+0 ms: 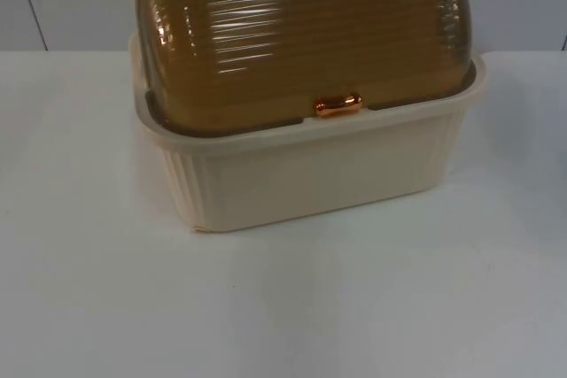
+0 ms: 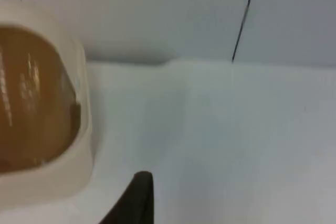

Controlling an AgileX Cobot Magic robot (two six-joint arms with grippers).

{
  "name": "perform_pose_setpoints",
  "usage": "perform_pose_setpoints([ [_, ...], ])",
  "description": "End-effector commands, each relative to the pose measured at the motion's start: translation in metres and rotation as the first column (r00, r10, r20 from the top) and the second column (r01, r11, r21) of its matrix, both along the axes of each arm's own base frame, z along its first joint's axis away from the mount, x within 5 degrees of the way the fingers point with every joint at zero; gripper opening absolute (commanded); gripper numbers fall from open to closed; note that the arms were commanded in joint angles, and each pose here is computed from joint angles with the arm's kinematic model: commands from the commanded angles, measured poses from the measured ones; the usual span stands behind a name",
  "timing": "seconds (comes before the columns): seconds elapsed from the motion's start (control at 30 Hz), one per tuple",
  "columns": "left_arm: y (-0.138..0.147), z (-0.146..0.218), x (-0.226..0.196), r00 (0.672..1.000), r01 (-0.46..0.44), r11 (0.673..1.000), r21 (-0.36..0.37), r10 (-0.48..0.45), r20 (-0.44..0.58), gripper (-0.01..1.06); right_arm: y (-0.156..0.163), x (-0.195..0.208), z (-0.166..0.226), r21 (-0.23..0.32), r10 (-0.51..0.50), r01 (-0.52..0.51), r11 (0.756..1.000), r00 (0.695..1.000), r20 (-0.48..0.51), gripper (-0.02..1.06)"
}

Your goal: Open the box lid with the left hand, place the block into the box with the right hand, then close the box lid with the left hand.

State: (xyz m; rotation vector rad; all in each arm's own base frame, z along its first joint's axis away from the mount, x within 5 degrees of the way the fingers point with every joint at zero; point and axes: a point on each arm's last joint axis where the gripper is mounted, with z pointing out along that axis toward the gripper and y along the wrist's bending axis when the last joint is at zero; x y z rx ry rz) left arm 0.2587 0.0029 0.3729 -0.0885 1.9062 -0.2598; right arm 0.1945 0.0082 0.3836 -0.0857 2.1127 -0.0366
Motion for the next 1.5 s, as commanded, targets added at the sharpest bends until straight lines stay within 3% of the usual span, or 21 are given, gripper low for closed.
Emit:
perform_pose_setpoints([
  [0.0, 0.001, 0.010, -0.002, 0.998, -0.033, 0.998, -0.055, 0.036, 0.059, 1.05, 0.000, -0.002, -0.008, 0.001, -0.011, 0.011, 1.000, 0.998, -0.057, 1.05],
  [0.13, 0.002, 0.010, -0.002, 0.998, -0.034, 0.999, -0.017, 0.034, 0.059, 1.05, -0.002, -0.004, -0.011, -0.022, -0.021, 0.019, 1.000, 0.996, -0.086, 1.05],
  [0.27, 0.000, 0.007, -0.003, 0.999, -0.005, 1.000, -0.008, 0.005, 0.033, 1.05, 0.000, -0.007, -0.013, 0.019, -0.015, 0.017, 1.000, 0.992, -0.123, 1.05],
  [0.37, 0.000, 0.007, -0.003, 1.000, -0.006, 1.000, -0.015, 0.006, 0.031, 1.05, 0.000, -0.004, -0.012, 0.021, -0.014, 0.017, 1.000, 0.995, -0.097, 1.05],
  [0.47, -0.003, -0.001, -0.003, 0.998, 0.044, 0.999, 0.008, -0.044, -0.036, 1.05, 0.001, 0.000, -0.008, 0.151, -0.090, 0.096, 0.984, 0.995, -0.046, 1.05],
  [0.5, -0.003, -0.005, -0.004, 0.995, 0.073, 0.995, 0.069, -0.068, -0.074, 1.05, 0.000, 0.001, -0.010, 0.147, -0.096, 0.104, 0.984, 0.993, -0.063, 1.05],
  [0.53, -0.003, -0.005, -0.004, 0.995, 0.073, 0.995, 0.069, -0.068, -0.074, 1.05, 0.000, 0.001, -0.010, 0.147, -0.096, 0.104, 0.984, 0.993, -0.063, 1.05],
  [0.57, -0.003, -0.015, -0.004, 0.985, 0.109, 0.985, 0.131, -0.089, -0.145, 1.05, -0.002, 0.004, -0.019, 0.084, -0.101, 0.111, 0.990, 0.988, -0.113, 1.05],
  [0.6, -0.002, -0.017, -0.004, 0.984, 0.105, 0.985, 0.134, -0.084, -0.156, 1.05, -0.003, 0.005, -0.023, 0.069, -0.102, 0.112, 0.991, 0.987, -0.127, 1.05],
  [0.63, 0.001, -0.023, -0.005, 0.982, 0.041, 0.994, 0.102, -0.021, -0.187, 1.05, -0.006, 0.006, -0.036, 0.024, -0.126, 0.131, 0.991, 0.980, -0.156, 1.05],
  [0.67, 0.006, -0.025, -0.007, 0.977, 0.021, 0.986, 0.168, 0.015, -0.212, 1.05, -0.009, 0.005, -0.045, 0.009, -0.156, 0.160, 0.987, 0.972, -0.176, 1.05],
  [0.7, 0.006, -0.025, -0.007, 0.977, 0.021, 0.986, 0.168, 0.015, -0.212, 1.05, -0.009, 0.005, -0.045, 0.009, -0.156, 0.160, 0.987, 0.972, -0.176, 1.05],
  [0.77, 0.004, -0.021, -0.015, 0.974, -0.001, 0.961, 0.276, 0.063, -0.218, 1.05, -0.013, 0.002, -0.060, 0.012, -0.222, 0.230, 0.973, 0.951, -0.216, 1.05],
  [0.83, 0.001, -0.009, -0.026, 0.983, -0.039, 0.945, 0.325, 0.095, -0.160, 1.05, -0.015, -0.003, -0.063, 0.002, -0.247, 0.253, 0.968, 0.946, -0.209, 1.05],
  [0.9, -0.003, -0.003, -0.033, 0.987, -0.033, 0.948, 0.317, 0.081, -0.138, 1.05, -0.016, -0.006, -0.061, 0.010, -0.247, 0.254, 0.967, 0.948, -0.199, 1.05],
  [1.03, -0.009, 0.015, -0.057, 0.997, -0.037, 0.969, 0.244, 0.052, -0.053, 1.05, -0.016, -0.019, -0.046, 0.036, -0.235, 0.240, 0.970, 0.966, -0.104, 1.05],
  [1.13, -0.010, 0.034, -0.086, 0.995, -0.049, 0.971, 0.235, 0.028, 0.096, 1.05, -0.016, -0.039, -0.024, 0.039, -0.190, 0.188, 0.981, 0.980, 0.064, 1.05],
  [1.23, -0.009, 0.047, -0.111, 0.983, -0.063, 0.972, 0.226, 0.021, 0.184, 1.05, -0.018, -0.062, -0.003, 0.030, -0.165, 0.162, 0.986, 0.957, 0.238, 1.05],
  [1.27, -0.009, 0.047, -0.111, 0.983, -0.063, 0.972, 0.226, 0.021, 0.184, 1.05, -0.018, -0.062, -0.003, 0.030, -0.165, 0.162, 0.986, 0.957, 0.238, 1.05],
  [1.37, -0.008, 0.060, -0.141, 0.961, -0.078, 0.975, 0.207, 0.018, 0.274, 1.05, -0.019, -0.093, 0.015, 0.037, -0.148, 0.145, 0.989, 0.910, 0.387, 1.05],
  [1.47, -0.006, 0.072, -0.179, 0.919, -0.108, 0.969, 0.220, 0.013, 0.395, 1.05, -0.022, -0.127, 0.030, 0.003, -0.126, 0.148, 0.989, 0.830, 0.543, 1.05],
])
